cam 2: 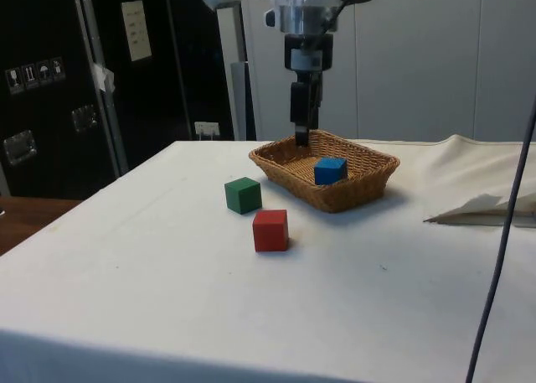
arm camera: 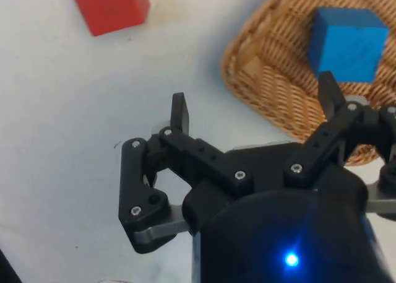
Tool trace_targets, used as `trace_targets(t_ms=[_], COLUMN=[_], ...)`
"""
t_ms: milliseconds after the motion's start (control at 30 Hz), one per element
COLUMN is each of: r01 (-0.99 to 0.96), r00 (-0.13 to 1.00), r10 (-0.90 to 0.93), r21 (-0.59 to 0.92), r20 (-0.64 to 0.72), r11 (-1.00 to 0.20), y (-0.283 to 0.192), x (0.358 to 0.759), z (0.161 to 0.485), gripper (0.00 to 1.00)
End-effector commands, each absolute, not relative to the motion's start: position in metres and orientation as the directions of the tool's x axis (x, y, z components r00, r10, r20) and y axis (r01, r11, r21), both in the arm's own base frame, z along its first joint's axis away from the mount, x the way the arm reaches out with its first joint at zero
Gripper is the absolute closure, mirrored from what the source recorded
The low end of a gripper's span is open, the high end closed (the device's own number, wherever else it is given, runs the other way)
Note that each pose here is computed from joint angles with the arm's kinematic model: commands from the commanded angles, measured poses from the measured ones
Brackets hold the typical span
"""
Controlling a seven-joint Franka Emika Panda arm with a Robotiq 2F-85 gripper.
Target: Pick up exactly two blocks and place them into the basket.
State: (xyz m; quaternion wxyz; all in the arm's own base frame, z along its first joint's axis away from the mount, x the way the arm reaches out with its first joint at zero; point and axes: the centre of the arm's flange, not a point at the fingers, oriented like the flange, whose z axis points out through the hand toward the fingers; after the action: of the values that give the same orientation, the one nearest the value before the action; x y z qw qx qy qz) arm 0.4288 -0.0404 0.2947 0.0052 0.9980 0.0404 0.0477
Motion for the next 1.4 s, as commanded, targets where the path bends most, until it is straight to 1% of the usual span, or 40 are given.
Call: trace_targets(t_ms=[0,33,100,267,300,567,600,1000,1067,1133,1167,1200,1367], r01=[0.077,0.08,0.08,0.085,0.088,0.09,0.093,0.1,0.101,0.102,0.105,0.102,0.103], r00=[0.993,0.992,0.992,0.992,0.991,0.992,0.991,0.992,0.992,0.992,0.992,0.993,0.993], r10=[0.078,0.081,0.082,0.086,0.089,0.092,0.096,0.102,0.104,0.104,0.108,0.104,0.105], r21=[0.019,0.014,0.018,0.017,0.017,0.024,0.029,0.033,0.034,0.033,0.042,0.031,0.026], r20=[0.091,0.095,0.093,0.093,0.101,0.09,0.091,0.073,0.067,0.064,0.064,0.062,0.056], r11=[-0.997,-0.997,-0.997,-0.996,-0.996,-0.996,-0.995,-0.994,-0.994,-0.994,-0.994,-0.994,-0.994], y=[-0.034,-0.037,-0.022,-0.003,-0.007,0.033,0.03,0.075,0.084,0.089,0.085,0.091,0.095], x=[0.43,0.429,0.431,0.434,0.432,0.445,0.444,0.462,0.467,0.471,0.469,0.473,0.481], z=[0.296,0.295,0.297,0.297,0.299,0.291,0.291,0.273,0.266,0.261,0.265,0.258,0.242], gripper=[0.0,0.0,0.0,0.0,0.0,0.0,0.0,0.0,0.0,0.0,0.0,0.0,0.0])
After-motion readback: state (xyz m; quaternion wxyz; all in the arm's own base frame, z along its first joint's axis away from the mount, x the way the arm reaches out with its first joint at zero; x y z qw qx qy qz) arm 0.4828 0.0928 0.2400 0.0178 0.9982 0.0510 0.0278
